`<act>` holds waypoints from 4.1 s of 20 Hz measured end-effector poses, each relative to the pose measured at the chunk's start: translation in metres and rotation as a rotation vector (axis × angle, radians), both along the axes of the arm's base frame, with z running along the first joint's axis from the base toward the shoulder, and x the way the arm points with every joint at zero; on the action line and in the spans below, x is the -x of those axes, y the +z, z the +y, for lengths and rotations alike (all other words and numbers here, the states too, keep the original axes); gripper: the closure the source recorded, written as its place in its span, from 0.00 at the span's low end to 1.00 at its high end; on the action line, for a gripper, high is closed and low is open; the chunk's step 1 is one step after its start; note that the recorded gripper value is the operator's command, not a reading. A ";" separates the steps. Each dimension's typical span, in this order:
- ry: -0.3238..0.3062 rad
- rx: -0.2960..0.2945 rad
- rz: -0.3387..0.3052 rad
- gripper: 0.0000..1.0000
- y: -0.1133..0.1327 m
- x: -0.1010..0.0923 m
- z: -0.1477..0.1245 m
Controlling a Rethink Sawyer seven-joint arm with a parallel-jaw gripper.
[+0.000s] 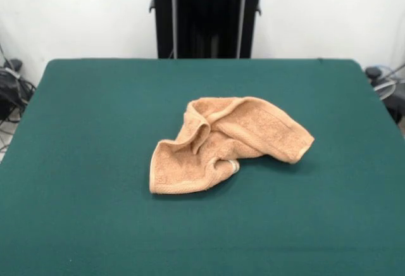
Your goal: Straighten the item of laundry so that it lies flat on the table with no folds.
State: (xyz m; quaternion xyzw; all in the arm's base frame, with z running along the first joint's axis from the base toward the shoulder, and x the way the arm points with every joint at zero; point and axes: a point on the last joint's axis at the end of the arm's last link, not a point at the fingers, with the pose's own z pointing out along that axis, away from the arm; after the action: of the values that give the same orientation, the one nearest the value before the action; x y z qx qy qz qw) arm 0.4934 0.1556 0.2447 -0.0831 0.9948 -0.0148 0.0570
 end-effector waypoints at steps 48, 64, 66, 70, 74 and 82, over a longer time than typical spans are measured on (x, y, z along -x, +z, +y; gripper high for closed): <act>-0.216 0.006 -0.085 0.00 -0.122 -0.129 -0.114; -0.214 0.051 -0.172 0.00 -0.116 -0.204 -0.139; -0.217 0.057 -0.173 0.00 -0.114 -0.209 -0.143; -0.228 0.077 -0.168 0.00 -0.111 -0.213 -0.156; -0.241 0.096 -0.158 0.00 -0.109 -0.214 -0.169; -0.224 0.117 -0.149 0.00 -0.121 -0.215 -0.178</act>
State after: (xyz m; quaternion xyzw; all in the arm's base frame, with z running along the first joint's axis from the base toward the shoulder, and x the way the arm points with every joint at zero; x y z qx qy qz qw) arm 0.7085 -0.0220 0.1233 0.0264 0.9883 -0.0850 0.1238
